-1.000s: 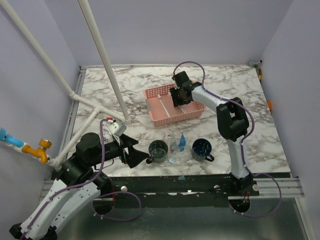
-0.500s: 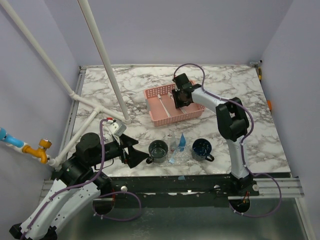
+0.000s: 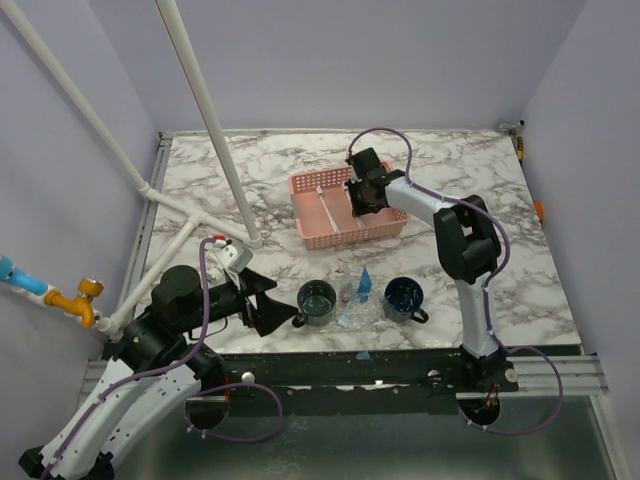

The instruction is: Prepare toiletry sets of a toothbrush and toothpaste on the tray

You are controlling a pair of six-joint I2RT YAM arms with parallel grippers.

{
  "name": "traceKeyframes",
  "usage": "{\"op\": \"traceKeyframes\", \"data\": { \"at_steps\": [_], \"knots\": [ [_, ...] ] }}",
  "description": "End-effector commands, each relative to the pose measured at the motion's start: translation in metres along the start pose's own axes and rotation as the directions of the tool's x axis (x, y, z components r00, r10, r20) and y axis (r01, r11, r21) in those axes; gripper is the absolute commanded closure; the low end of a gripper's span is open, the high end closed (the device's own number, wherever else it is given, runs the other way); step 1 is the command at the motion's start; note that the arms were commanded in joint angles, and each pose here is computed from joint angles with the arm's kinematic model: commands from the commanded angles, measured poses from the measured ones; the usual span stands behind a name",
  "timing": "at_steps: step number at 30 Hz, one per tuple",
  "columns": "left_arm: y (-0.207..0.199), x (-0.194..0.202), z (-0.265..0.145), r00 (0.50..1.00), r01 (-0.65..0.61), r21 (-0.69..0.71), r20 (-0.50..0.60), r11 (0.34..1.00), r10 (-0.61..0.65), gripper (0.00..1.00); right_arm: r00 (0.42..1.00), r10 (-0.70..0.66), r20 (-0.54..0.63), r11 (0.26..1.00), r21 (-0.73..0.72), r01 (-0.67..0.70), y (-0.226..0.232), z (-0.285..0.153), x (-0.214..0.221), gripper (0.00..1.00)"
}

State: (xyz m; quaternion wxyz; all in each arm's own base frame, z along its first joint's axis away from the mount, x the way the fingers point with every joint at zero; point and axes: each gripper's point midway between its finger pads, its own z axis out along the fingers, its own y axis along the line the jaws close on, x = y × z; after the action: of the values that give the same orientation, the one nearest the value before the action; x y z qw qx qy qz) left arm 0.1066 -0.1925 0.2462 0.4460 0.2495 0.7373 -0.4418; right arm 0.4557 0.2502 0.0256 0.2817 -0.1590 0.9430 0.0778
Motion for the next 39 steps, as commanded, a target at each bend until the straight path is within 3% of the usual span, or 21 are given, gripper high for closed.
{"op": "traceKeyframes", "data": {
  "at_steps": [1,21,29,39],
  "knots": [
    [0.002,-0.001,0.0,1.0,-0.014,-0.006,0.009,1.0,0.014,0.01,0.999,-0.001,-0.047,0.999,-0.053,-0.001,0.005,-0.011,0.018,1.0],
    [0.002,-0.001,0.001,1.0,-0.014,-0.005,0.009,1.0,0.014,0.01,0.971,0.031,0.238,0.991,-0.132,0.001,0.021,-0.1,-0.052,1.0],
    [0.001,-0.001,0.003,1.0,-0.004,0.003,0.006,1.0,0.004,0.01,0.915,0.082,0.396,0.973,-0.23,0.012,0.046,-0.178,-0.086,1.0],
    [-0.015,-0.022,0.005,0.999,0.018,0.062,0.038,0.998,-0.021,0.01,0.832,0.241,0.5,0.887,-0.461,0.02,0.083,-0.278,-0.075,1.0]
  ]
}}
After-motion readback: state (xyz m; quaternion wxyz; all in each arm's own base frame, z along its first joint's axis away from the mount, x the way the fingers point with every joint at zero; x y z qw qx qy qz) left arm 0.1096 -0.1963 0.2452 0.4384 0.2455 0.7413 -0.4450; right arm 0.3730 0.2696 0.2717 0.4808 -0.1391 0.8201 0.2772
